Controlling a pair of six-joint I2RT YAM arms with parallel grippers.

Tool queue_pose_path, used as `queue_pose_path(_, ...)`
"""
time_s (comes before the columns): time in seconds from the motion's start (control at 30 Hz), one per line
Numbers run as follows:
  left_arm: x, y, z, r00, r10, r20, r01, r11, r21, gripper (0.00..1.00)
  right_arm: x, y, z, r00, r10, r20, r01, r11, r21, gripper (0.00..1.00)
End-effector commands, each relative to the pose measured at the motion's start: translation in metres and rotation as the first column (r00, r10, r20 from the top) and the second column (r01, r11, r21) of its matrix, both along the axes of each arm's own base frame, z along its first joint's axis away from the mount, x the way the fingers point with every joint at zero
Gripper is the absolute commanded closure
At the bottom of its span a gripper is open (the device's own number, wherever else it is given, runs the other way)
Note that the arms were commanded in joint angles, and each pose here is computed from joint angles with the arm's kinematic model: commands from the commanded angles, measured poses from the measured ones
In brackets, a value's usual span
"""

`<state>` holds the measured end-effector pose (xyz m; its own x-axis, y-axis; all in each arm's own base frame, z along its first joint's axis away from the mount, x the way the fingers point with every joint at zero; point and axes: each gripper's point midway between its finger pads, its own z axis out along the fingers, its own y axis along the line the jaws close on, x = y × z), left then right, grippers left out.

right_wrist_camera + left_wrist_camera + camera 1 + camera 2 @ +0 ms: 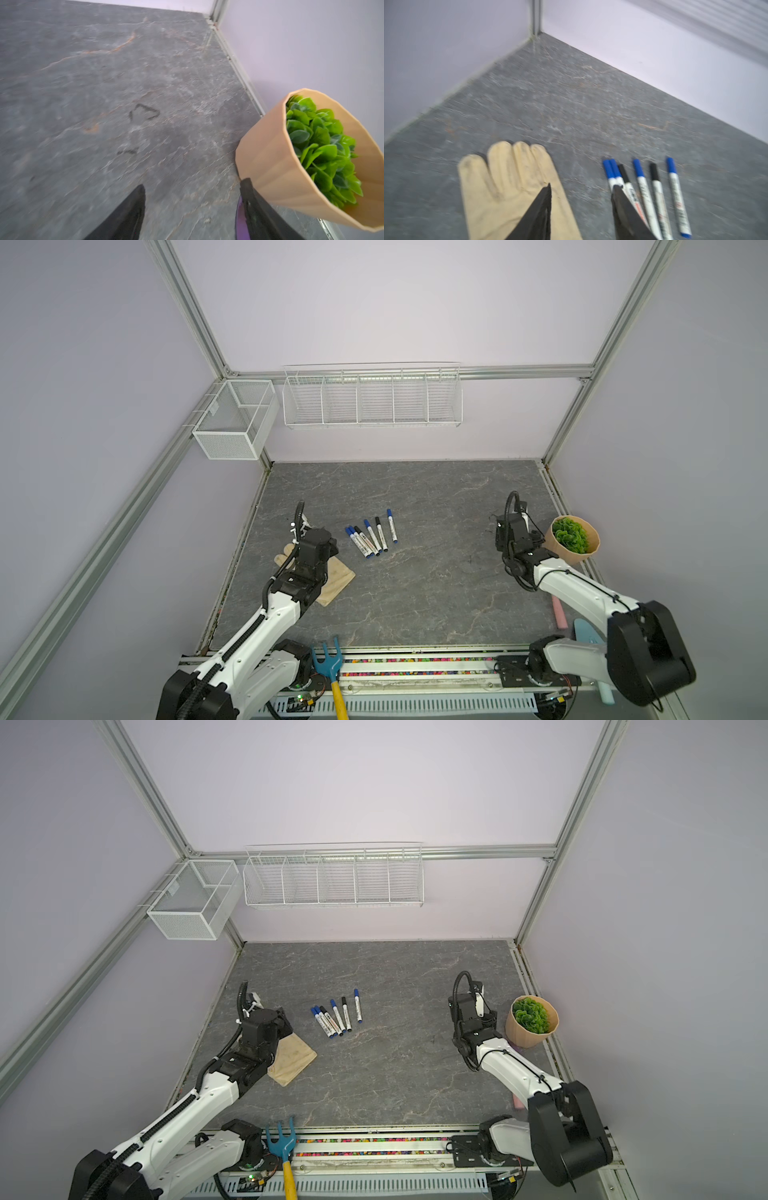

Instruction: Insert the pens into the pen caps

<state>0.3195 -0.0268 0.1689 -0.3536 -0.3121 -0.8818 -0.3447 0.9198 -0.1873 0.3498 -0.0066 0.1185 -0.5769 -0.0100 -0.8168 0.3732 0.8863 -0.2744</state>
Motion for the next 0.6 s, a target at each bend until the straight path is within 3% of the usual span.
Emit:
queue_pose_path(0.0,0.002,0.042,0.005,0.988,0.15,-0.03,-0.139,0.965,0.224,0.51,0.014,-0.012,0.002,0.994,-0.026,0.11,0.036,0.995,-0.096,0.22)
queue_pose_path(0.07,0.007,0.055,0.006,0.979,0.202,-0.026,-0.19,0.952,0.241,0.51,0.022,-0.007,0.002,0.992,0.013,0.125,0.002,0.993,-0.121,0.19)
queue_pose_path(0.1,0.009,0.061,0.008,0.974,0.224,-0.003,-0.217,0.943,0.252,0.5,0.027,0.002,0.001,0.985,0.086,0.147,-0.069,0.99,-0.119,0.01)
queue_pose_path(0.13,0.01,0.066,0.011,0.97,0.243,0.027,-0.241,0.933,0.268,0.46,0.031,0.012,0.005,0.971,0.164,0.175,-0.141,0.981,-0.134,0.11)
queue_pose_path(0.17,0.01,0.069,0.012,0.965,0.256,0.058,-0.262,0.922,0.286,0.18,0.034,0.02,0.005,0.96,0.219,0.174,-0.194,0.969,-0.153,0.11)
queue_pose_path(0.2,0.011,0.073,0.01,0.961,0.261,0.089,-0.276,0.913,0.302,0.01,0.036,0.023,0.005,0.951,0.252,0.179,-0.221,0.959,-0.177,0.11)
queue_pose_path(0.3,0.007,0.081,-0.005,0.951,0.286,0.121,-0.311,0.882,0.356,0.01,0.038,0.018,0.005,0.935,0.254,0.246,-0.205,0.957,-0.207,0.11)
queue_pose_path(0.4,0.011,0.082,-0.018,0.954,0.283,0.095,-0.298,0.883,0.363,0.01,0.035,0.012,0.001,0.936,0.253,0.245,-0.227,0.965,-0.132,0.11)
queue_pose_path(0.47,0.019,0.074,-0.016,0.966,0.232,0.116,-0.258,0.902,0.345,0.01,0.039,-0.004,-0.005,0.939,0.23,0.255,-0.227,0.973,-0.04,0.11)
queue_pose_path(0.57,0.027,0.07,-0.011,0.967,0.17,0.191,-0.226,0.918,0.326,0.01,0.046,-0.01,-0.023,0.925,0.292,0.242,-0.331,0.934,0.138,0.11)
